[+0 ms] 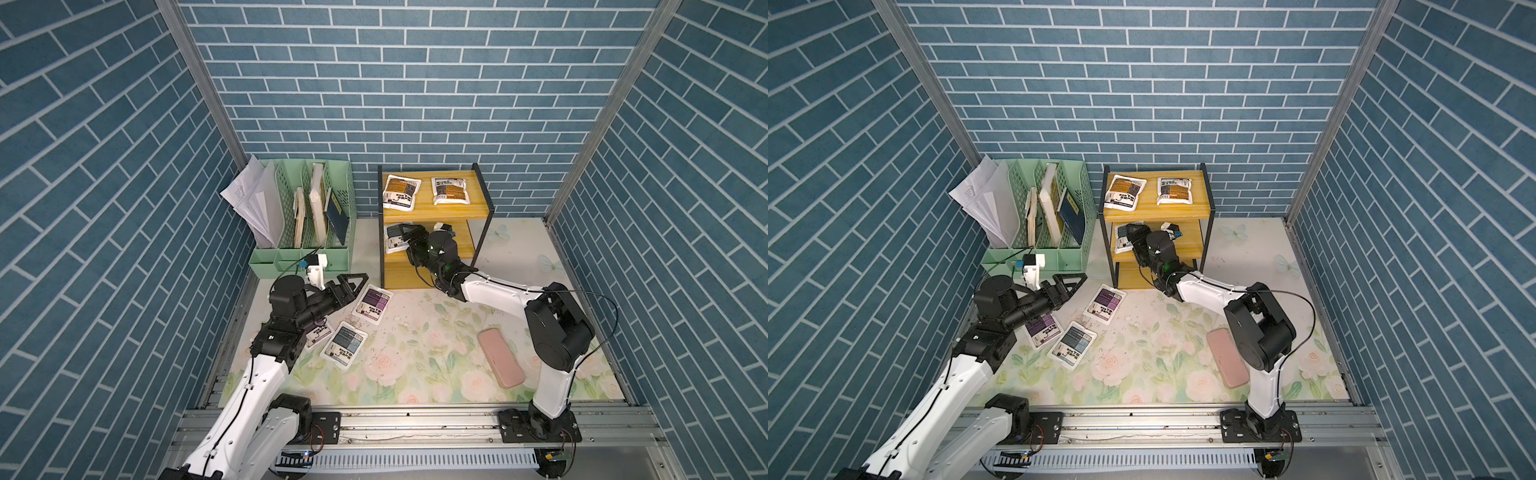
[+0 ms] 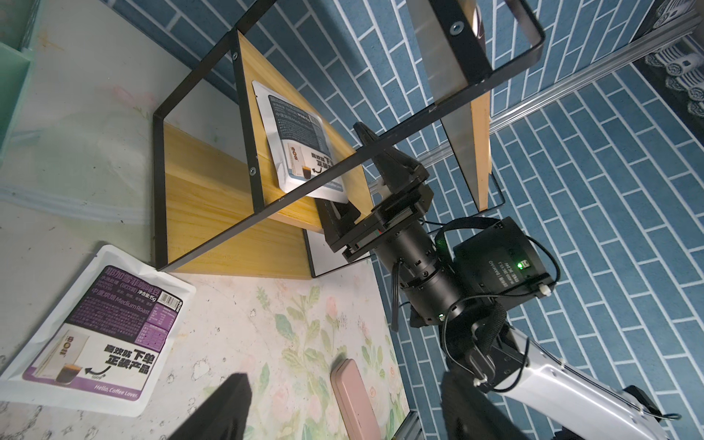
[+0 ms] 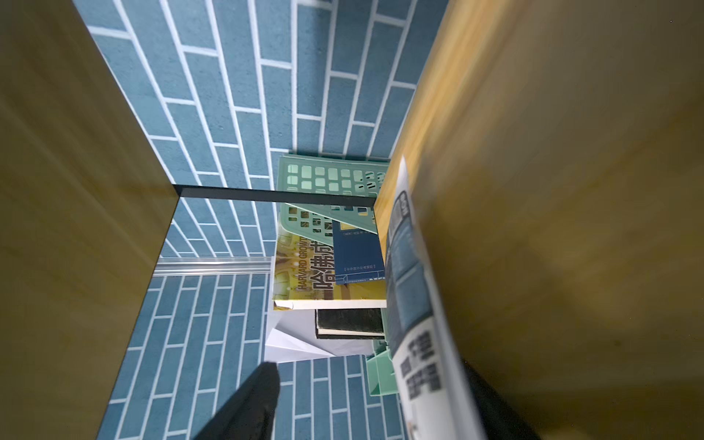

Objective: Place the bagged coffee beans on the shelf by color
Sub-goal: Place the coffee beans on the shelf.

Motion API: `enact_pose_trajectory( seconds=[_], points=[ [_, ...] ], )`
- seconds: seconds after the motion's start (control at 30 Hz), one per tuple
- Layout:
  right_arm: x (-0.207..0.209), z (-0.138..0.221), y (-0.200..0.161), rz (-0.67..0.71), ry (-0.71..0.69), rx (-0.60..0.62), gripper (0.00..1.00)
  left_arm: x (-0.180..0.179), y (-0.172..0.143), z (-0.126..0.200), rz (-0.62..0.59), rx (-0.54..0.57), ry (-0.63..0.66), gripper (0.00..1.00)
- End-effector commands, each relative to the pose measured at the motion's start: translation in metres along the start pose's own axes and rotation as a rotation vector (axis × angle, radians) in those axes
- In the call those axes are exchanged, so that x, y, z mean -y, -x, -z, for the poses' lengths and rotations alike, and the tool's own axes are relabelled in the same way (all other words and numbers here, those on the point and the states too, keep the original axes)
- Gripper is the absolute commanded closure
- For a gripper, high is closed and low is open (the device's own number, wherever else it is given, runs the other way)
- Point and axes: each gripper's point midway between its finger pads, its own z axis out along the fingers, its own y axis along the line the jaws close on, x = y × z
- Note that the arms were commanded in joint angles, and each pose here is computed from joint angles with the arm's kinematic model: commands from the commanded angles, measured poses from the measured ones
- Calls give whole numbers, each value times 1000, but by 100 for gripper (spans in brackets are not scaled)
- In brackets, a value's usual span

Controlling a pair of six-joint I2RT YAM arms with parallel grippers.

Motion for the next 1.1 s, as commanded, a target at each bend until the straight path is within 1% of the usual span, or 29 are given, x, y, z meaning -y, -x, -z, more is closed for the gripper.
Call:
enact_pose_trajectory(
  seconds=[0.0,0.13,0.3,0.4,0.47,0.57,0.63,0.67,0.7,0.77,0.87,0.9,0.97,1.03,1.07],
  points=[
    [26,9,-2,-24,-142,8,25,2,3,4,-24,18,-1,16],
    [27,13,-5,-47,-171,0,25,1,3,3,-23,19,4,17],
    [38,13,-10,-62,-347,-28,24,0,3,4,-23,20,7,17],
    [46,16,-14,-83,-389,-39,24,-2,2,4,-21,19,10,17],
    [50,19,-15,-88,-400,-39,24,1,2,3,-27,14,-4,20],
    [54,20,-16,-90,-398,-40,24,13,-3,-1,-59,-4,-59,30],
    [54,20,-16,-90,-392,-43,24,27,-17,-11,-154,-31,-66,36],
    [54,19,-16,-88,-390,-42,24,33,-26,-19,-250,-39,-49,39],
    [54,18,-16,-89,-389,-42,24,36,-32,-26,-348,-14,-16,41],
    [54,16,-17,-90,-387,-47,25,36,-36,-36,-484,74,3,45],
    [56,15,-18,-89,-391,-53,25,33,-24,-37,-589,274,-56,54],
    [56,15,-19,-89,-391,-53,25,29,-24,-38,-624,305,-53,57],
    [54,15,-18,-88,-386,-51,25,31,-21,-43,-686,348,-70,58],
    [52,15,-17,-87,-381,-52,25,29,-21,-51,-721,363,-75,59],
    [52,15,-17,-88,-379,-53,25,30,-24,-56,-754,363,-91,62]
  ],
)
